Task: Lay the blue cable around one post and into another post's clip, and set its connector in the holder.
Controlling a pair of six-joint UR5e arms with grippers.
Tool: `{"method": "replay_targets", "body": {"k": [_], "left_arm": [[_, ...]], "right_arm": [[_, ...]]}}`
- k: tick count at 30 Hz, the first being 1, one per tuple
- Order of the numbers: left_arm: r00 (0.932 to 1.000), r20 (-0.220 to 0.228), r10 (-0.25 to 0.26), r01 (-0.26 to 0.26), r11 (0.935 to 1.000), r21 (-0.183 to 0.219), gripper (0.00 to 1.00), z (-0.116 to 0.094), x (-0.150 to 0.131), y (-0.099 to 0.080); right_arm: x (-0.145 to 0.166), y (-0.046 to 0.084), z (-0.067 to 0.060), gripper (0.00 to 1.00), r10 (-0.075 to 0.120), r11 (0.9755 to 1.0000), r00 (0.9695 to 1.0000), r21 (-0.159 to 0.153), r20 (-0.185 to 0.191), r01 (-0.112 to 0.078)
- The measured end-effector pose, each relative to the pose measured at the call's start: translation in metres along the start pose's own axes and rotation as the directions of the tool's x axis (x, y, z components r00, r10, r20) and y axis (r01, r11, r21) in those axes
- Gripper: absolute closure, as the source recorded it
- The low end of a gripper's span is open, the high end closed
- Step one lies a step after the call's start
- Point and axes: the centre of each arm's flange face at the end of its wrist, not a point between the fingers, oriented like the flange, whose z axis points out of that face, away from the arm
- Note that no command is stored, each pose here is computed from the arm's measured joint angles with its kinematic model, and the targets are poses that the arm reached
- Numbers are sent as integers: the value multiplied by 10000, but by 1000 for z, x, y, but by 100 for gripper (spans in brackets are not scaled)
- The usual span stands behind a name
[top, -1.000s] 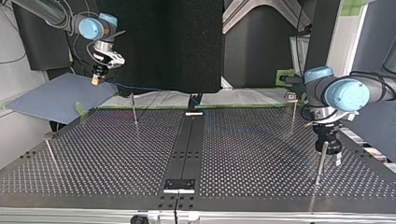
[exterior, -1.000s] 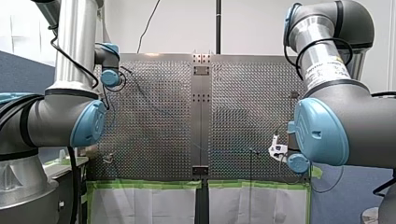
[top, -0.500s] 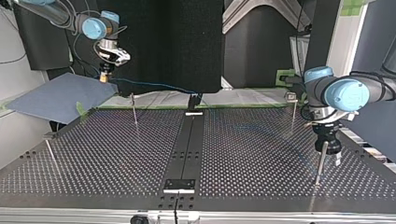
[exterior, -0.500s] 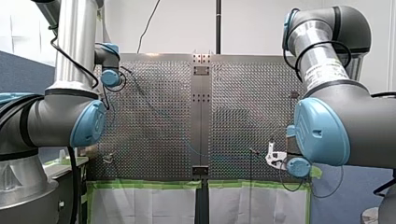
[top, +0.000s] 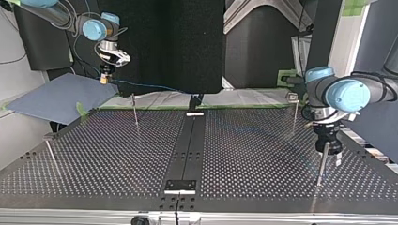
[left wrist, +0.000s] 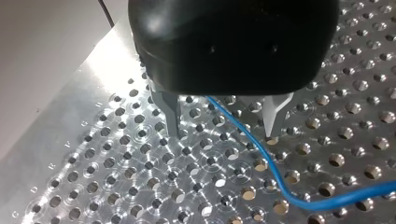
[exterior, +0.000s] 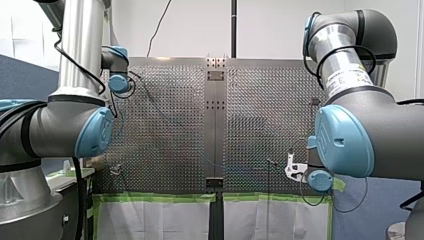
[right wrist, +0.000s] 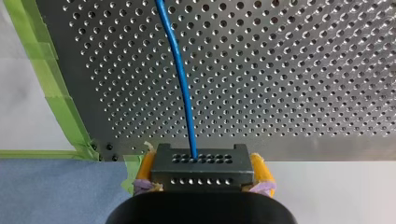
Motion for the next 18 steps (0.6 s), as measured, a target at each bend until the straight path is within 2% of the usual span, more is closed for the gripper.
{"method": "replay_targets", "body": {"k": [1,2,6,7,10,13,18], "left_arm": [[10000,-26,2,-2,10000,-24,13,0,0,0],[10000,-44,4,-5,10000,-50,9,-1,1,0],[9999,-173,6,-10,9997,-245,9,-4,3,0],[9997,-226,0,-7,9996,-298,3,-5,3,0],[9995,-293,-90,77,9989,-462,1,-9,0,-1],[9996,-255,-156,139,9978,-650,1,-14,-8,-3],[9991,-413,11,-47,9962,-875,1,-30,-17,-4]], "right_arm": [[0,0,0,100,3,10000,10000,3,4,-3],[0,0,0,100,6,10000,10000,8,6,-6],[0,-1,0,100,43,10000,10000,22,15,-43],[0,-1,0,100,66,10000,10000,26,15,-66],[0,-2,-1,100,99,9999,10000,35,12,-99],[0,-2,-1,100,118,9999,9999,37,10,-118],[0,-2,-1,100,187,9998,9998,33,10,-187]]}}
